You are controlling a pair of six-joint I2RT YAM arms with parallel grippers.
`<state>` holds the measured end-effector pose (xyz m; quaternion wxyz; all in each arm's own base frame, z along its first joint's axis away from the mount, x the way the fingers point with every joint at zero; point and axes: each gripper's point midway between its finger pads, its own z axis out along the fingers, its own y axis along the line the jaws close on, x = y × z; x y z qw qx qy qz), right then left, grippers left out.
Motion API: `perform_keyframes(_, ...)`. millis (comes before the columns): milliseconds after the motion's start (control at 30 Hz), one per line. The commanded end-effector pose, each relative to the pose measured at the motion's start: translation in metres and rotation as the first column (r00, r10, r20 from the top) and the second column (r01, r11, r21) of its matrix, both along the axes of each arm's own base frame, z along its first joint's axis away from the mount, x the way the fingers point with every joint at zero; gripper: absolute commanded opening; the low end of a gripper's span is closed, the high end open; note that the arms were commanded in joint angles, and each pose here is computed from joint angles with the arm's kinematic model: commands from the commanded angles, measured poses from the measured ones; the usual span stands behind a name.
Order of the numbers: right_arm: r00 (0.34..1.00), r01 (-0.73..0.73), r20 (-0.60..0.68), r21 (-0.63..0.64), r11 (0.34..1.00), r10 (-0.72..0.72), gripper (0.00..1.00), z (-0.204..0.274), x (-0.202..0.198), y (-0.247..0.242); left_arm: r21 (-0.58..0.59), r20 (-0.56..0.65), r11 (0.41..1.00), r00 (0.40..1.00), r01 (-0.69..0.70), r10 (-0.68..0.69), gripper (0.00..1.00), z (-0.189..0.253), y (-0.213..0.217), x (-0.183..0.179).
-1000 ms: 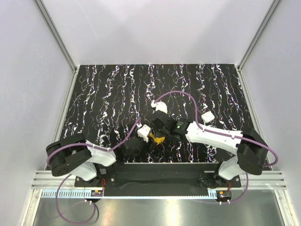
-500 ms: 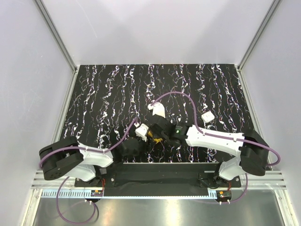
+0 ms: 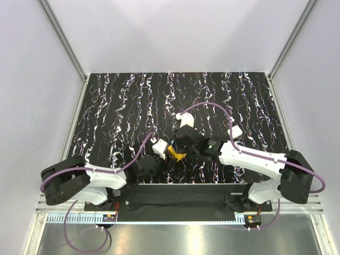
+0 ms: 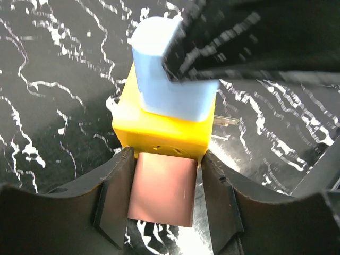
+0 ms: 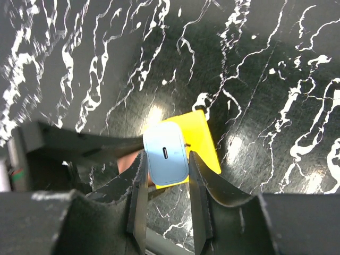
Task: Pull the plug off the socket
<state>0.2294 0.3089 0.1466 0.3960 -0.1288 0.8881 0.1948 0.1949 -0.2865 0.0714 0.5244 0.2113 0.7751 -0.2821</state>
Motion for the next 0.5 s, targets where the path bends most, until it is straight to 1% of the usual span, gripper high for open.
perform_keyframes(0, 0.996, 0.02, 0.088, 0.045, 0.999, -0.024, 0.0, 0.027, -0.001, 0.023, 0.001, 0.003, 0.997, 0.997, -0.082, 0.082, 0.0, 0.0, 0.007, 0.012)
perform_keyframes(67, 0.994, 0.011, 0.105, 0.009, 1.0, -0.012, 0.0, 0.02, -0.008, 0.029, 0.016, 0.009, 0.996, 0.997, -0.082, 0.082, 0.0, 0.0, 0.006, 0.013)
perform_keyframes(133, 0.994, 0.023, 0.111, 0.021, 1.0, -0.025, 0.0, 0.021, -0.009, 0.027, 0.016, 0.011, 0.996, 0.996, -0.083, 0.083, 0.0, 0.002, 0.006, 0.013)
perform_keyframes(333, 0.993, 0.02, 0.117, -0.021, 1.0, -0.017, 0.0, 0.008, -0.008, 0.021, 0.049, 0.001, 0.994, 0.995, -0.095, 0.095, 0.0, -0.01, 0.01, 0.013)
perform_keyframes(400, 0.994, -0.009, 0.112, -0.055, 0.998, 0.015, 0.0, -0.006, -0.012, 0.018, 0.046, -0.001, 0.994, 0.995, -0.101, 0.101, 0.0, -0.011, 0.01, 0.014)
perform_keyframes(433, 0.991, -0.028, 0.13, -0.016, 0.999, 0.03, 0.0, -0.004, -0.011, 0.026, 0.05, -0.002, 0.993, 0.994, -0.107, 0.107, 0.0, -0.014, 0.011, 0.015)
perform_keyframes(467, 0.99, -0.038, 0.134, -0.034, 0.999, 0.042, 0.0, -0.016, -0.015, 0.023, 0.055, -0.004, 0.993, 0.994, -0.107, 0.107, 0.0, -0.016, 0.011, 0.014)
